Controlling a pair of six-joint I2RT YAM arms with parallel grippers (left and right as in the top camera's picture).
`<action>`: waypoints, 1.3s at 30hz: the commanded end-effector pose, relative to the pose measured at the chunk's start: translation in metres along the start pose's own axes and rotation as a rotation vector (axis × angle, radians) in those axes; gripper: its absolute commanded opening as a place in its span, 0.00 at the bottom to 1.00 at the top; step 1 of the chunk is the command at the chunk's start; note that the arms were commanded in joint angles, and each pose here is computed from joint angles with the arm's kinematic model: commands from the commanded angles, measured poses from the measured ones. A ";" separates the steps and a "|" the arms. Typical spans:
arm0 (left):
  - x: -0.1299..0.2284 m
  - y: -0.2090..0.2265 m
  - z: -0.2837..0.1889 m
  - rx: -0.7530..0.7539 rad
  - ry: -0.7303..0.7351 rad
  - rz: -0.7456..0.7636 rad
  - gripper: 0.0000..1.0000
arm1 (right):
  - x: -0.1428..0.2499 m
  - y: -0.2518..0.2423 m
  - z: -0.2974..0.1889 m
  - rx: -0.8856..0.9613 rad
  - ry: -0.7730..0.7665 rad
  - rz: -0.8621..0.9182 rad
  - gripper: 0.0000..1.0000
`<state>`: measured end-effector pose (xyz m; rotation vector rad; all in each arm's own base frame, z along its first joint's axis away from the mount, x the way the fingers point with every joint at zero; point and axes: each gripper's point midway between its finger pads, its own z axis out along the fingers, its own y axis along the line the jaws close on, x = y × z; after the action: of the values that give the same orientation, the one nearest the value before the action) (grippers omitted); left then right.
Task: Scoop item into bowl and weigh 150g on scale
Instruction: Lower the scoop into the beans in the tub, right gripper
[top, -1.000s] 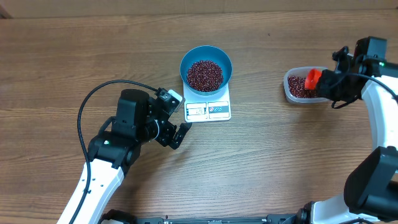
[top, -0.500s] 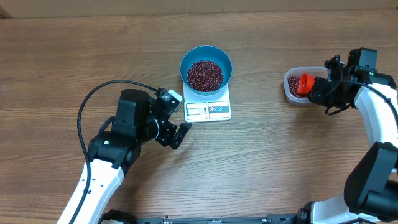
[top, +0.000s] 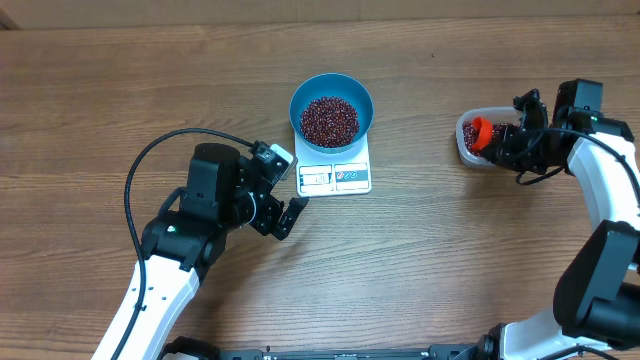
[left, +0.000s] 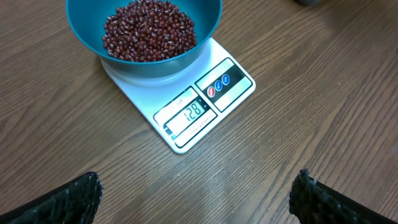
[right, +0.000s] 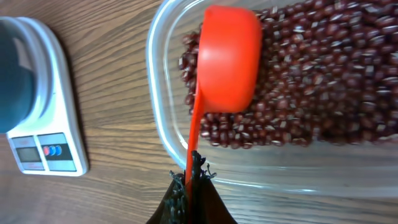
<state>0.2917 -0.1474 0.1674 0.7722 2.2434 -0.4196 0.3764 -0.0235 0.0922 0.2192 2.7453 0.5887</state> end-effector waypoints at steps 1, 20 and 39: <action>0.002 0.001 0.002 0.005 0.006 -0.020 0.99 | 0.004 0.010 0.006 -0.085 0.016 0.003 0.04; 0.002 0.001 0.002 0.005 0.005 -0.020 1.00 | -0.007 -0.015 -0.029 -0.261 -0.080 0.200 0.04; 0.002 0.001 0.002 0.005 0.005 -0.020 1.00 | -0.014 -0.023 -0.063 -0.433 -0.174 0.268 0.04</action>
<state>0.2917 -0.1474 0.1674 0.7722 2.2434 -0.4196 0.3641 -0.0795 0.1313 0.5599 2.4194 1.0716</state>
